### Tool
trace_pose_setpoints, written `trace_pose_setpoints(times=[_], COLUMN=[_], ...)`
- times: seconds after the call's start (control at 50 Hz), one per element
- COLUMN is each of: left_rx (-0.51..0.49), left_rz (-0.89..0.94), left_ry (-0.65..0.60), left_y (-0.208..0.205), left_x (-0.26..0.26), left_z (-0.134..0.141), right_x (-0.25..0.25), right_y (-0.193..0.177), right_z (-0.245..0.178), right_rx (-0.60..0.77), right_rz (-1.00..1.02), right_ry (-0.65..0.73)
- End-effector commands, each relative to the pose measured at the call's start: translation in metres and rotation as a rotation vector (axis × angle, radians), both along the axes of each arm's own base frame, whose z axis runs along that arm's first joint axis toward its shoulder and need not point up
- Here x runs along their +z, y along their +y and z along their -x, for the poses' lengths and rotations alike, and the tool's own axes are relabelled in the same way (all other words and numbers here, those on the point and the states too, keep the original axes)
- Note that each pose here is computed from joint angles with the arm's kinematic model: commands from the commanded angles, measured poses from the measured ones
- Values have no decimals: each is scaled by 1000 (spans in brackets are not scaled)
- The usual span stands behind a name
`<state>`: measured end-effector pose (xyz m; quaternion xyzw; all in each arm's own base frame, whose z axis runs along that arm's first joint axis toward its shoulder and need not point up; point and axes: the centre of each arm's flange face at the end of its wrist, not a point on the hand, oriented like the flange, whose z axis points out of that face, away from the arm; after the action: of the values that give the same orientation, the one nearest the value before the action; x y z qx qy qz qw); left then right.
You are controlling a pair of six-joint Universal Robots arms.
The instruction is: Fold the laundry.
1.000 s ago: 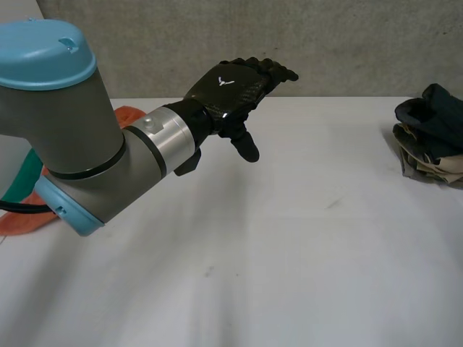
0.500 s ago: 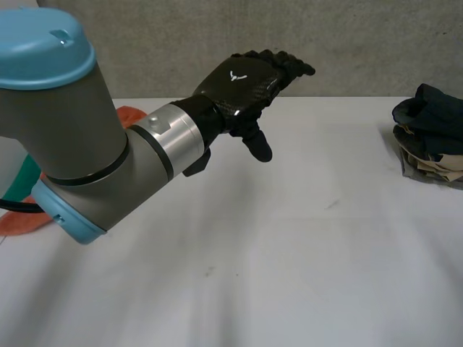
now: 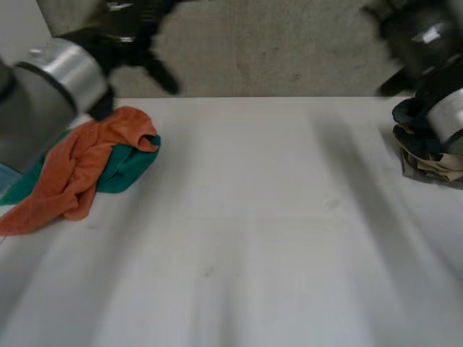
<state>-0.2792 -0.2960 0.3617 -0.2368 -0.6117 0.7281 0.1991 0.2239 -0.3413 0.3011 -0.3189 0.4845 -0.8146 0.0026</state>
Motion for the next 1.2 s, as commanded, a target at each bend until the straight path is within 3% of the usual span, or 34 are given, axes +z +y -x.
trace_pose_setpoints(times=[0.02,0.14,0.18,0.38,0.56,0.66,0.68,0.8,0.86,0.98,1.2], left_rx=[296,345,343,382,376,337,334,312,293,295,329], left_rz=[-64,-109,-113,5,27,124,183,291,217,14,-103], left_ry=[-234,-535,-556,-478,-468,-396,-338,-124,-84,-166,-244], left_y=[-79,-134,-146,-204,-210,-192,-185,-172,-168,-161,-172], left_x=[-58,-151,-171,-227,-237,-174,-141,-76,-86,-136,-196], left_z=[-74,-109,-116,-149,-140,-109,-103,-98,-96,-102,-121], right_x=[-66,-107,-118,-138,-142,-140,-140,-141,-143,-145,-144], right_y=[47,59,62,73,75,74,74,73,75,76,71], right_z=[-28,-23,-21,-14,-12,-12,-12,-10,-9,-8,-5], right_rx=[72,41,32,26,23,21,19,16,16,20,9], right_rz=[-241,-339,-368,-439,-453,-448,-448,-450,-463,-467,-463], right_ry=[133,255,279,290,293,289,289,289,291,291,288])
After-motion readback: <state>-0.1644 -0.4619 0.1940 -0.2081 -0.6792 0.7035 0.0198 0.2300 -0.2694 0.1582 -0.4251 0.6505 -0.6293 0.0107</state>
